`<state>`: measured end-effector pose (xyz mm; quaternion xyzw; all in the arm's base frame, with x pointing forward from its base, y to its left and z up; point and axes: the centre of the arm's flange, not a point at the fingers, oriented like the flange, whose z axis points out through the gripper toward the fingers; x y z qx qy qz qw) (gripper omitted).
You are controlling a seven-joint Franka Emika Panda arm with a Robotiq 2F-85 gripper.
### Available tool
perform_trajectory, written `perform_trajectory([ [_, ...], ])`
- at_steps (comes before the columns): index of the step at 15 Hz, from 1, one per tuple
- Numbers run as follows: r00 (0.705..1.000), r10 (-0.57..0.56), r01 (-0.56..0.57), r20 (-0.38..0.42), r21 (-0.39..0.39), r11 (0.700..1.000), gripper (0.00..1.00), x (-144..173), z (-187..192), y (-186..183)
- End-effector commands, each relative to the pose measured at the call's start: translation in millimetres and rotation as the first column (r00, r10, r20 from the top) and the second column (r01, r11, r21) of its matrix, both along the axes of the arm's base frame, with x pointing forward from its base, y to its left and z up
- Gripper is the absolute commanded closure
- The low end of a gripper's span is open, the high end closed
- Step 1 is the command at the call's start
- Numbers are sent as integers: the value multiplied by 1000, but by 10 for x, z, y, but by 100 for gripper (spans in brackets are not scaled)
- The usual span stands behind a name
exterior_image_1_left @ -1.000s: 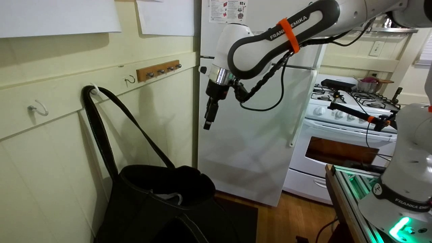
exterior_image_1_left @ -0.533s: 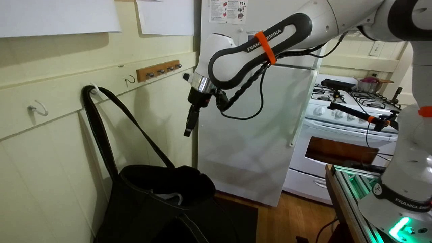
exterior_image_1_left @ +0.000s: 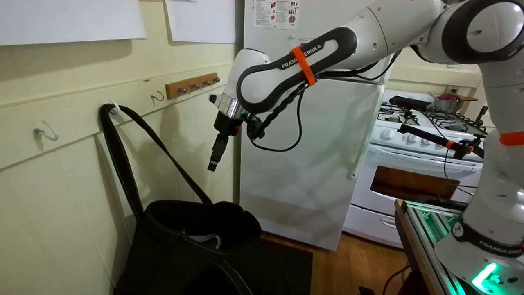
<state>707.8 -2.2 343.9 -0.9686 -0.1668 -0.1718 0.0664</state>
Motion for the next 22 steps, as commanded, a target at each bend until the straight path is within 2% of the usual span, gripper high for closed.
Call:
perform_trajectory([
  [1, 1000, 0, 0, 0, 0, 1000, 0, 9, -8, -1],
  [4, 999, -11, 10, 39, 12, 1000, 0, 86, -84, 87],
  [5, 999, -10, 8, 52, 41, 999, 0, 138, -101, 122],
  [8, 992, -53, 50, 113, 30, 998, 0, 259, -166, 248],
  [14, 983, -109, 107, 150, 24, 994, 0, 419, -338, 421],
  [21, 966, -114, 130, 231, -56, 990, 0, 559, -454, 537],
  [22, 965, -114, 132, 236, -64, 989, 9, 576, -464, 546],
])
